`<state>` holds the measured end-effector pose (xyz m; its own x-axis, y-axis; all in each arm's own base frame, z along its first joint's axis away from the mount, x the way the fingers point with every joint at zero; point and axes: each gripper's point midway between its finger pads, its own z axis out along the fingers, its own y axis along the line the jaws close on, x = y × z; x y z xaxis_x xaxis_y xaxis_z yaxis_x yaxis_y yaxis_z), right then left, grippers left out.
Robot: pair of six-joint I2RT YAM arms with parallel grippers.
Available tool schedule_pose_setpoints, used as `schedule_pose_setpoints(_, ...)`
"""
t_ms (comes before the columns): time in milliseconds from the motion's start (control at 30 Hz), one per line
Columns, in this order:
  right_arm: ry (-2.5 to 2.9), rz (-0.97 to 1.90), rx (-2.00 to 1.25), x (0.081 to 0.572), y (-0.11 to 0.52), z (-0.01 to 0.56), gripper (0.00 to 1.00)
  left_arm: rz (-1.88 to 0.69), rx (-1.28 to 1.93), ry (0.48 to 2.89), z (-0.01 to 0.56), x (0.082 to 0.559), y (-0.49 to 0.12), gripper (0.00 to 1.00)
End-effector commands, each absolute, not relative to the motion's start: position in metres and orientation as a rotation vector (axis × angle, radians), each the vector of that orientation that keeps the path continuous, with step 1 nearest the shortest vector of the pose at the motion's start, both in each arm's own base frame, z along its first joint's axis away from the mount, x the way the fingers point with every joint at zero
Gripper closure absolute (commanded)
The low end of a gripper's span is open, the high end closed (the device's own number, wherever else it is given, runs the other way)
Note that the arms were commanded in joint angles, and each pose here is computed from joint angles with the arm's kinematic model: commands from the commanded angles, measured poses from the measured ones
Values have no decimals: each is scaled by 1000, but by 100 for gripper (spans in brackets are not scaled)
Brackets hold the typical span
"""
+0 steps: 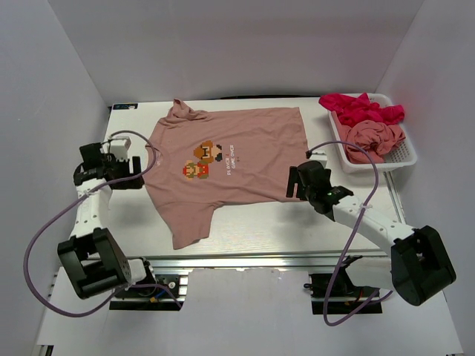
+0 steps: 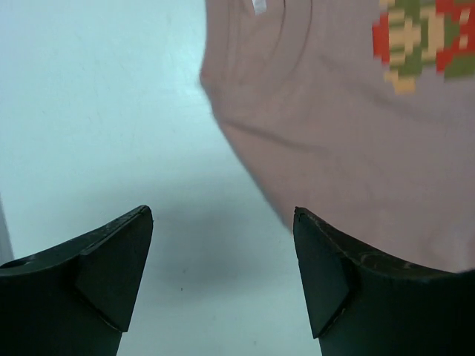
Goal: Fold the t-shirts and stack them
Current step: Flatten out the tshirt
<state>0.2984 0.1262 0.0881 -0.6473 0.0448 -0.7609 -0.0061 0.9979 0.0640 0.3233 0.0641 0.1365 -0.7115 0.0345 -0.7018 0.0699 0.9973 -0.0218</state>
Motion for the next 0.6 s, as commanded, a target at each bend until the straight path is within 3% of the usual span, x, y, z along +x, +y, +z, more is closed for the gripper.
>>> schedule_pose_setpoints(0, 2260, 41, 51, 300, 121, 100, 14, -299, 274, 2437, 111, 299, 42, 14)
schedule_pose_setpoints(67, 2252, 29, 63, 299, 118, 103, 14, -518, 263, 2546, 88, 268, 47, 14)
schedule_pose_setpoints(233, 2262, 6, 60, 296, 114, 103, 14, -968, 393, 2636, 104, 213, 30, 14)
schedule_pose_setpoints(567, 2290, -1, 52, 304, 121, 91, 14, -889, 584, 2634, 100, 206, 33, 16)
